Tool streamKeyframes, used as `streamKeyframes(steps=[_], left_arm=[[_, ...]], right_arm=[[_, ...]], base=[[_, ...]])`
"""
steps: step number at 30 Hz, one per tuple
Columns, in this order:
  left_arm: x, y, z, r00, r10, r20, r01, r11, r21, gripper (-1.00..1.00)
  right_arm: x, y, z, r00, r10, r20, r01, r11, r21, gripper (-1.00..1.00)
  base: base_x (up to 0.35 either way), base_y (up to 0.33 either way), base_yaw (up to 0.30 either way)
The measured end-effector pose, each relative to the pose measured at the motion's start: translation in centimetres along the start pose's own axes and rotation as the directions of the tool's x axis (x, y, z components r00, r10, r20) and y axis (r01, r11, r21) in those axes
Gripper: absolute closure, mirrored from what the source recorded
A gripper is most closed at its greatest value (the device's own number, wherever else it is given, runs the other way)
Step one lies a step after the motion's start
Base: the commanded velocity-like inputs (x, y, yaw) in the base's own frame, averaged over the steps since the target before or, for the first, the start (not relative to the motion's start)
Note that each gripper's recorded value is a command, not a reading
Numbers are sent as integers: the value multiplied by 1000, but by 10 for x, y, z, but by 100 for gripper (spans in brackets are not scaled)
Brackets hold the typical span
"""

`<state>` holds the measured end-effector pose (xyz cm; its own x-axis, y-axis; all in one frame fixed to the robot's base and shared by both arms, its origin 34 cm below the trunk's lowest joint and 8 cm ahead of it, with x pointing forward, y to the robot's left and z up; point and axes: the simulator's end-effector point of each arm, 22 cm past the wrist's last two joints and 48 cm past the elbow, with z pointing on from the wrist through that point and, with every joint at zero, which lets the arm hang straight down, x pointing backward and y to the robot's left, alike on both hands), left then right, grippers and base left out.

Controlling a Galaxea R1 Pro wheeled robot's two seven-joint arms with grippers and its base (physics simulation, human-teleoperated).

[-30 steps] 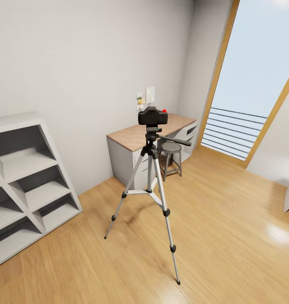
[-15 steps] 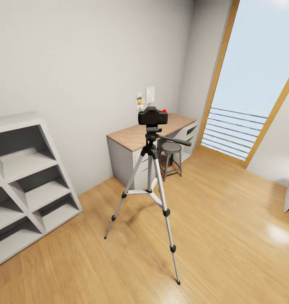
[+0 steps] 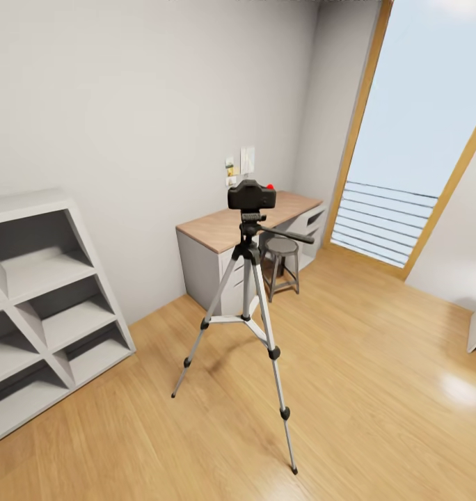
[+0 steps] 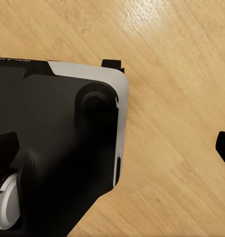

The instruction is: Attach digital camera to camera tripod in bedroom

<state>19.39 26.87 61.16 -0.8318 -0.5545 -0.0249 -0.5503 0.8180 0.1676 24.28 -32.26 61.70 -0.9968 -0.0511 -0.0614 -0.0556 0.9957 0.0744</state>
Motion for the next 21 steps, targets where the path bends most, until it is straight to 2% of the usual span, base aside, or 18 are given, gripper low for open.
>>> streamKeyframes(steps=[12, 21], left_arm=[[-8, -5, -2, 998, 53, 27, -53, 999, 12, -100], [-14, -7, -4, 998, 55, 42, -55, 998, 17, -100]], right_arm=[[-8, -1, -2, 1000, -1, 19, 1, 1000, 8, -100], [-14, -4, -4, 999, -3, 35, 2, 1000, 21, -100]], base=[[0, 0, 0], [0, 0, 0]])
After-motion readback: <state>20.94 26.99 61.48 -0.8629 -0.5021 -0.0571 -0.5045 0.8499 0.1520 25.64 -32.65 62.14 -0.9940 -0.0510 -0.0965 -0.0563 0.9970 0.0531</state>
